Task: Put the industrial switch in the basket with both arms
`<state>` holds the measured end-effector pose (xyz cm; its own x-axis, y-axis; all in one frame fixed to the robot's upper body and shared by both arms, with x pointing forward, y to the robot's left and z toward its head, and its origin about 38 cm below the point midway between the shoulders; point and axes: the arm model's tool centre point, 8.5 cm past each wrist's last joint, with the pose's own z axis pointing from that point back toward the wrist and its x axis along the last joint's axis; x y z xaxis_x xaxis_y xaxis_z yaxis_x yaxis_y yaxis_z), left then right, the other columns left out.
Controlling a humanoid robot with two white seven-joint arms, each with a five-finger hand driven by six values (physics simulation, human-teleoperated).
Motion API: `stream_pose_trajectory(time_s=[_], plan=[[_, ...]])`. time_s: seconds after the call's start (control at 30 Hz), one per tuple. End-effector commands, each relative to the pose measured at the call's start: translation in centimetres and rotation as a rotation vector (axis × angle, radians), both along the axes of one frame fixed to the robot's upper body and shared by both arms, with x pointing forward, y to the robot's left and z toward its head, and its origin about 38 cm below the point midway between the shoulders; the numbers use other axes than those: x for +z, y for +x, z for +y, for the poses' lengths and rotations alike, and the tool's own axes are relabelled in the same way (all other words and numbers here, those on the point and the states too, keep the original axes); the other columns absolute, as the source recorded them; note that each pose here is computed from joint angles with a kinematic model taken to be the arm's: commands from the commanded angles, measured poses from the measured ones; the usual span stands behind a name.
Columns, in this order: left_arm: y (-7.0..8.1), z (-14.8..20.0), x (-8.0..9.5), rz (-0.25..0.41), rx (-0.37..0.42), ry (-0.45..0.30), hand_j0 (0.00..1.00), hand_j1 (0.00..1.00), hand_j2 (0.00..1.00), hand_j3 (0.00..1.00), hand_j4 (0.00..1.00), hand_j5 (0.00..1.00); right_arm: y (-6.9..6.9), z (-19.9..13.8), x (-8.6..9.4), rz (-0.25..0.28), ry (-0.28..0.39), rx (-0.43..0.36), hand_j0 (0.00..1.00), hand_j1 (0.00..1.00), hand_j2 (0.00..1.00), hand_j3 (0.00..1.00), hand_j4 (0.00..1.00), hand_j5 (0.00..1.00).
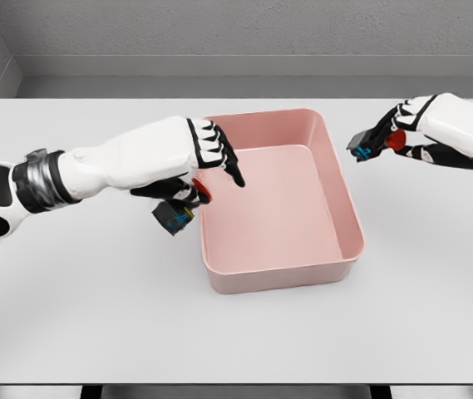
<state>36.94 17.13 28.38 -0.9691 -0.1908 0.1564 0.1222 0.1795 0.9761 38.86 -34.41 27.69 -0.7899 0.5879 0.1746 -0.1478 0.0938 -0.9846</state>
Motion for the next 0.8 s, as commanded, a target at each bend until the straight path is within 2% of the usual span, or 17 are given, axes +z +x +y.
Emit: stream_pose_trajectory(time_s=[0.0, 0.1, 0.13, 0.17, 0.2, 0.23, 0.43, 0.5, 0.6, 0.7, 0.77], plan=[[-0.6, -2.5, -0.9, 0.033, -0.062, -0.015, 0.56, 0.56, 0.56, 0.56, 0.56, 0.56, 0.1, 0.5, -0.3, 0.01, 0.013, 0.011, 0.49, 0.49, 0.49, 0.49, 0.49, 0.49], [-0.8, -4.9, 0.0, 0.01, -0.125, -0.019, 0.56, 0.56, 0.56, 0.56, 0.56, 0.56, 0.1, 0.6, -0.2, 0.009, 0.013, 0.011, 0.49, 0.49, 0.49, 0.49, 0.49, 0.49], [-0.8, -4.9, 0.1, 0.007, -0.123, -0.018, 0.62, 0.62, 0.62, 0.62, 0.62, 0.62, 0.2, 0.6, -0.1, 0.007, 0.013, 0.011, 0.49, 0.49, 0.49, 0.49, 0.49, 0.49], [-0.8, -4.9, 0.2, 0.005, -0.123, -0.018, 0.73, 0.73, 0.73, 0.73, 0.73, 0.73, 0.1, 0.6, -0.2, 0.009, 0.014, 0.012, 0.49, 0.49, 0.49, 0.49, 0.49, 0.49], [-0.7, -4.7, 0.2, 0.009, -0.12, -0.018, 0.93, 0.93, 0.93, 0.93, 0.93, 0.93, 0.1, 0.6, -0.2, 0.009, 0.014, 0.012, 0.49, 0.49, 0.49, 0.49, 0.49, 0.49], [-0.6, -4.4, 0.2, 0.008, -0.112, -0.019, 1.0, 1.0, 1.0, 1.0, 1.0, 1.0, 0.1, 0.6, -0.2, 0.009, 0.014, 0.012, 0.49, 0.49, 0.49, 0.49, 0.49, 0.49], [0.2, -3.5, 1.4, -0.018, -0.081, -0.034, 1.0, 1.0, 1.0, 1.0, 1.0, 1.0, 0.4, 1.0, 0.1, -0.003, 0.023, 0.02, 0.49, 0.49, 0.49, 0.49, 0.49, 0.49], [0.8, -1.2, 2.4, -0.041, -0.025, -0.021, 1.0, 1.0, 1.0, 1.0, 1.0, 1.0, 0.4, 1.5, -0.1, 0.001, 0.026, 0.03, 0.49, 0.49, 0.49, 0.49, 0.49, 0.49], [1.2, 3.3, 2.6, -0.01, 0.061, 0.005, 1.0, 1.0, 1.0, 1.0, 1.0, 1.0, 0.6, 2.1, -0.4, 0.012, 0.014, 0.046, 0.49, 0.49, 0.49, 0.49, 0.49, 0.49], [0.8, 8.8, 1.8, 0.044, 0.185, 0.018, 1.0, 1.0, 1.0, 1.0, 1.0, 1.0, 0.9, 3.1, -0.1, -0.001, 0.031, 0.065, 0.49, 0.49, 0.49, 0.49, 0.49, 0.49], [0.8, 12.0, 0.8, 0.099, 0.261, 0.023, 1.0, 1.0, 1.0, 1.0, 1.0, 1.0, 1.2, 4.8, -0.7, 0.019, 0.032, 0.105, 0.49, 0.49, 0.49, 0.49, 0.49, 0.49]])
